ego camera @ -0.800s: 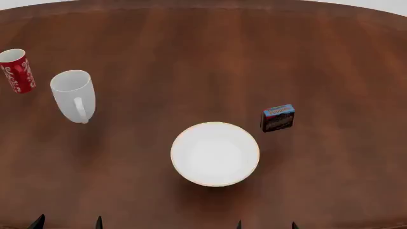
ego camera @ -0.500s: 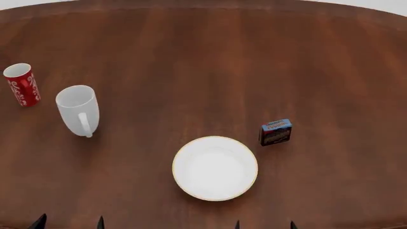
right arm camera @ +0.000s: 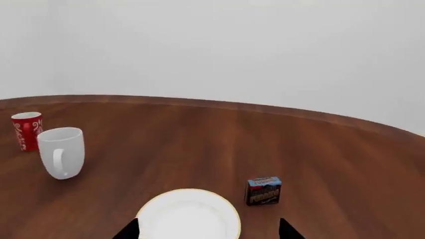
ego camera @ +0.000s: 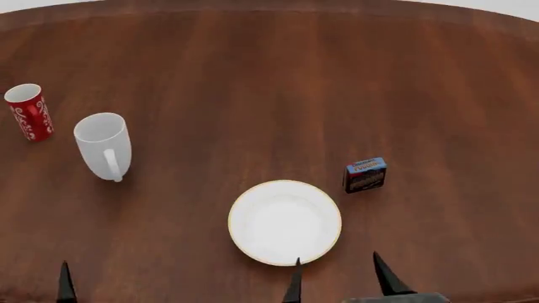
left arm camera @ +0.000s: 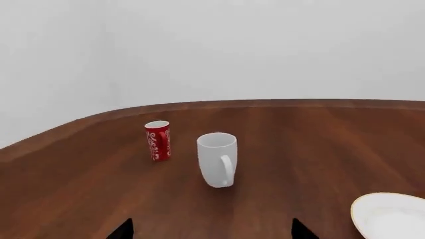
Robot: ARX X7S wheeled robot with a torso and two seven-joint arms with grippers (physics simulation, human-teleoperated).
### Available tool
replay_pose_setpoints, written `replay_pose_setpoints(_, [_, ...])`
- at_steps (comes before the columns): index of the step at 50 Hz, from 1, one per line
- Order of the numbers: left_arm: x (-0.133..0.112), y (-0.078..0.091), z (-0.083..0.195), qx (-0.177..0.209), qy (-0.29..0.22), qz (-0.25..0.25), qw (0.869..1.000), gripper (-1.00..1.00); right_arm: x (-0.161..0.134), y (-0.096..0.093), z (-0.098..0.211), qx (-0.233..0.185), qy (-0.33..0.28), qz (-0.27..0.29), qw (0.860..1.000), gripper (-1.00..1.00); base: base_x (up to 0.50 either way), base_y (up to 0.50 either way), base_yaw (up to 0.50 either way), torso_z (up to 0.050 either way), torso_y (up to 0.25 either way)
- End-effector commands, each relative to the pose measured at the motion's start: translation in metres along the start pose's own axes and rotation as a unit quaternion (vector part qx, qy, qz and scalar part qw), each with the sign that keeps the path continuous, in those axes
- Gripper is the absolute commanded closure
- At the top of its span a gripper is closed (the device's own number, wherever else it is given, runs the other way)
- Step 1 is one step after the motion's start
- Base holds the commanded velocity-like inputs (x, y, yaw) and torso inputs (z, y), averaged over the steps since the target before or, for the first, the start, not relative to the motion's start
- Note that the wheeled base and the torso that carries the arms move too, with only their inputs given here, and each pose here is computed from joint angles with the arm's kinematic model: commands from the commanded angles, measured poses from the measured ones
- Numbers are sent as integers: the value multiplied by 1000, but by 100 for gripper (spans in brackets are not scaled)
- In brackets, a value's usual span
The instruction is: Put the white mug on the plate.
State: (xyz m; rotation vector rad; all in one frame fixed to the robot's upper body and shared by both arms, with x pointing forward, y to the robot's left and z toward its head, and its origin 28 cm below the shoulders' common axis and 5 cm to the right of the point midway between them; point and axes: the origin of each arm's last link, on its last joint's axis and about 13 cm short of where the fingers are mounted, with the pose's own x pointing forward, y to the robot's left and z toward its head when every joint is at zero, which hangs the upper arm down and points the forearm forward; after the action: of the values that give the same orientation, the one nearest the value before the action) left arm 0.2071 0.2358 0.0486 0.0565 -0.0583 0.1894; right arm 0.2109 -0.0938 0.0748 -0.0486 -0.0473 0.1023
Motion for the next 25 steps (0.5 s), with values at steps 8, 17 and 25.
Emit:
replay_pose_setpoints(8, [-9, 69, 42, -4, -14, 213, 977, -100, 17, 5, 61, -53, 32, 59, 996, -100, 0, 0, 0, 0, 0])
replay_pose_setpoints(17, [-18, 88, 48, 10, -11, 253, 967, -100, 25, 5, 90, -17, 37, 101, 994, -100, 0, 0, 0, 0, 0])
replay_pose_setpoints(25, [-27, 90, 51, 18, -17, 269, 963, -100, 30, 8, 127, -6, 54, 152, 987, -100, 0, 0, 0, 0, 0])
